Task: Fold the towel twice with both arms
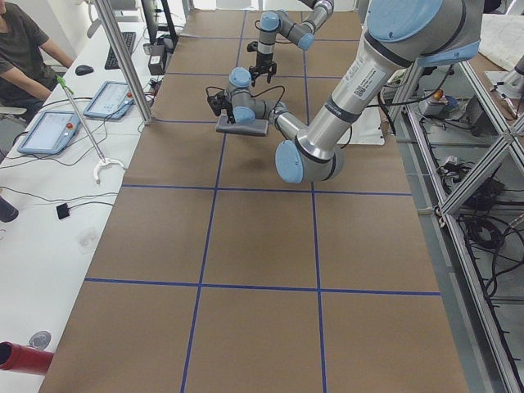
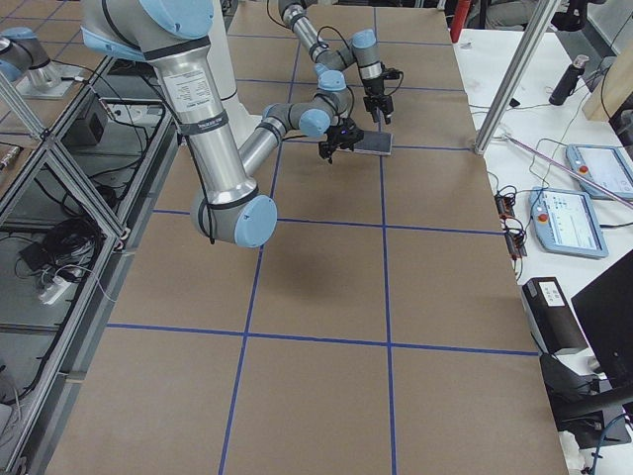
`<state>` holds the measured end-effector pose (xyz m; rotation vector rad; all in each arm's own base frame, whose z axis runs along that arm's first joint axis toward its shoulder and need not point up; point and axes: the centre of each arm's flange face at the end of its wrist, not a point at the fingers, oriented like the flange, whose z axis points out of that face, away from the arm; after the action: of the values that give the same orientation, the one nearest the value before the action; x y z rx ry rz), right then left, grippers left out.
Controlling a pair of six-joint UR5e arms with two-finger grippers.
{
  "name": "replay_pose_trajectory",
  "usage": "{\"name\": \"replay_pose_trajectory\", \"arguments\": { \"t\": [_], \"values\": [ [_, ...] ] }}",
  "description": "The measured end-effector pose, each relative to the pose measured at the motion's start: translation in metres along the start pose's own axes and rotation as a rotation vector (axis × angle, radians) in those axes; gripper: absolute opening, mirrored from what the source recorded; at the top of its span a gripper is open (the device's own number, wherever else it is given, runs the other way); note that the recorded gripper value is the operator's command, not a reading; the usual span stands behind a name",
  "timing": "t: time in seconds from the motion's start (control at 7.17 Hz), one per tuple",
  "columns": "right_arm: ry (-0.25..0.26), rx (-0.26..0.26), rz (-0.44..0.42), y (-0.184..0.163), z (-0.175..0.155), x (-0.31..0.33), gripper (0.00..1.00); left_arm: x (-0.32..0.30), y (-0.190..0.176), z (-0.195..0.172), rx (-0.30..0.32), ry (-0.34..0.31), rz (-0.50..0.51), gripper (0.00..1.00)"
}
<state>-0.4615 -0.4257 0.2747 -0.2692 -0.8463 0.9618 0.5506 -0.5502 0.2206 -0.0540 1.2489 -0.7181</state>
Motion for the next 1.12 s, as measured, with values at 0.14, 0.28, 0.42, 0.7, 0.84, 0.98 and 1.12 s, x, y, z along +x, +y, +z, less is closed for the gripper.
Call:
{"name": "replay_pose_trajectory", "arguments": {
  "t": [0.14,0.28,0.42,0.7,0.84,0.98,1.12],
  "values": [
    [-0.008,-0.003,-0.002,0.003,-0.003,-0.004,1.00,-0.016,0.005,-0.007,-0.013,-0.005,-0.002,0.68],
    [-0.016,-0.002,-0.007,0.003,-0.004,-0.006,1.00,-0.037,0.017,-0.014,-0.026,-0.016,0.001,0.68],
    [-0.036,-0.008,-0.022,0.002,-0.007,-0.008,1.00,-0.055,0.039,-0.018,-0.040,-0.040,0.004,0.67],
    [-0.068,-0.017,-0.063,-0.021,-0.012,-0.011,1.00,-0.086,0.088,-0.015,-0.034,-0.093,0.026,0.66],
    [-0.070,-0.013,-0.081,-0.035,-0.014,-0.011,1.00,-0.099,0.105,-0.016,-0.030,-0.101,0.039,0.66],
    [-0.071,-0.011,-0.090,-0.042,-0.015,-0.011,1.00,-0.108,0.113,-0.016,-0.030,-0.107,0.045,0.65],
    [-0.070,-0.011,-0.092,-0.044,-0.015,-0.010,1.00,-0.116,0.117,-0.015,-0.031,-0.116,0.049,0.65]
  ]
}}
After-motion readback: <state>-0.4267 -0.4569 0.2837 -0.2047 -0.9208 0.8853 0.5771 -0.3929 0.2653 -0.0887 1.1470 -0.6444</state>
